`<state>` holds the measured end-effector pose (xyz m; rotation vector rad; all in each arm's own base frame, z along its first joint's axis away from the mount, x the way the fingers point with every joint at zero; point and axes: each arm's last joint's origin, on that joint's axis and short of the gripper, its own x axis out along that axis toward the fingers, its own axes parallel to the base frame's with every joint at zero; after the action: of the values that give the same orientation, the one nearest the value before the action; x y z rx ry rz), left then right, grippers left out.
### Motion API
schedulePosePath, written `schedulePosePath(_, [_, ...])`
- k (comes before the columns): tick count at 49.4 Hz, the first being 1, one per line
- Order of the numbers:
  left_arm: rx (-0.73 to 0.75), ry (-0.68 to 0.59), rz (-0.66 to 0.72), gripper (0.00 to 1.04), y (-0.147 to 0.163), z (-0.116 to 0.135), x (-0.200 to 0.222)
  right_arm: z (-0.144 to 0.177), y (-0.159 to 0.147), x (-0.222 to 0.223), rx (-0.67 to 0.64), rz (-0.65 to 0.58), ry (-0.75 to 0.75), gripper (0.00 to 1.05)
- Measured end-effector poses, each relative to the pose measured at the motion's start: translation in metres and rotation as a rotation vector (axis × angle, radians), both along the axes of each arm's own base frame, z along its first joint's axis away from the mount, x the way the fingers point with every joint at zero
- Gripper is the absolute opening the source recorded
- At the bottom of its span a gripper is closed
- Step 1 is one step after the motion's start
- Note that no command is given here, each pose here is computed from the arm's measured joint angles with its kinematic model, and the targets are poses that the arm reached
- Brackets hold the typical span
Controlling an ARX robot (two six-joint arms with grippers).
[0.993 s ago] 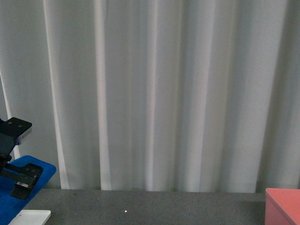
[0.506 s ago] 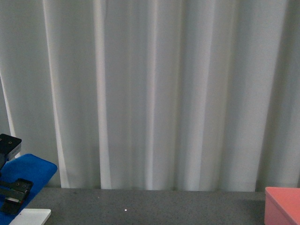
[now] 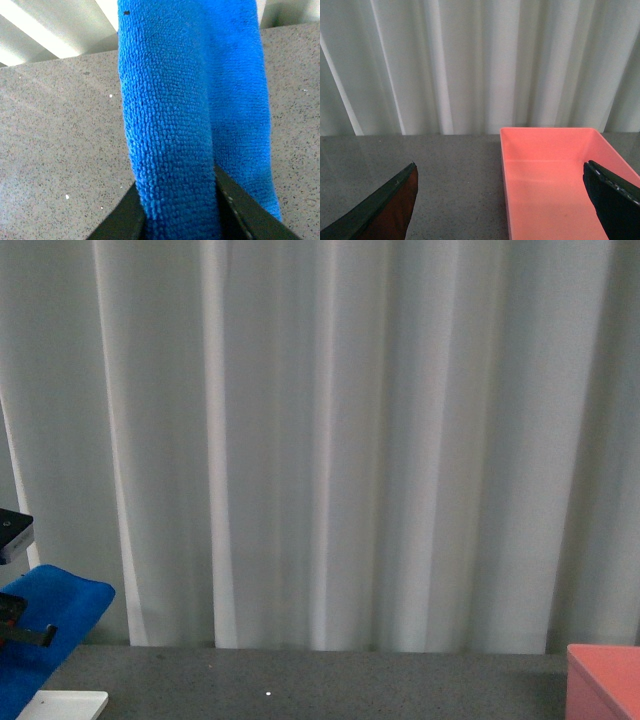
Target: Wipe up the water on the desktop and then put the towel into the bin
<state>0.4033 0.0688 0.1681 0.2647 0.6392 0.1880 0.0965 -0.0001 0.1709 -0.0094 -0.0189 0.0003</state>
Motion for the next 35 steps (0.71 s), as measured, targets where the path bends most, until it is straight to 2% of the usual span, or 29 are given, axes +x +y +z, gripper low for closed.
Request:
schedulePosePath(4, [-0.035,-0.017,-0.030,0.05,-0.001,0.007,-0.004,0.000,0.000,0.000,0.000,0.000,0.000,0.98])
schedulePosePath(5, [-0.046,-0.025,-0.034,0.04,-0.001,0.010,-0.006,0.000,0.000,0.000,0.000,0.000,0.000,0.98])
schedulePosePath(13, [-0.138,-0.093,-0.126,0.04,-0.007,0.032,-0.020,0.000,0.000,0.000,0.000,0.000,0.000,0.98])
schedulePosePath(20, [-0.217,-0.220,-0.231,0.04,-0.023,0.064,-0.042,0.000,0.000,0.000,0.000,0.000,0.000,0.98])
schedulePosePath(30, [-0.330,-0.277,-0.358,0.04,-0.048,0.083,-0.063,0.000,0.000,0.000,0.000,0.000,0.000,0.98])
schedulePosePath(35, [-0.479,-0.305,-0.520,0.04,-0.074,0.093,-0.080,0.000,0.000,0.000,0.000,0.000,0.000,0.98])
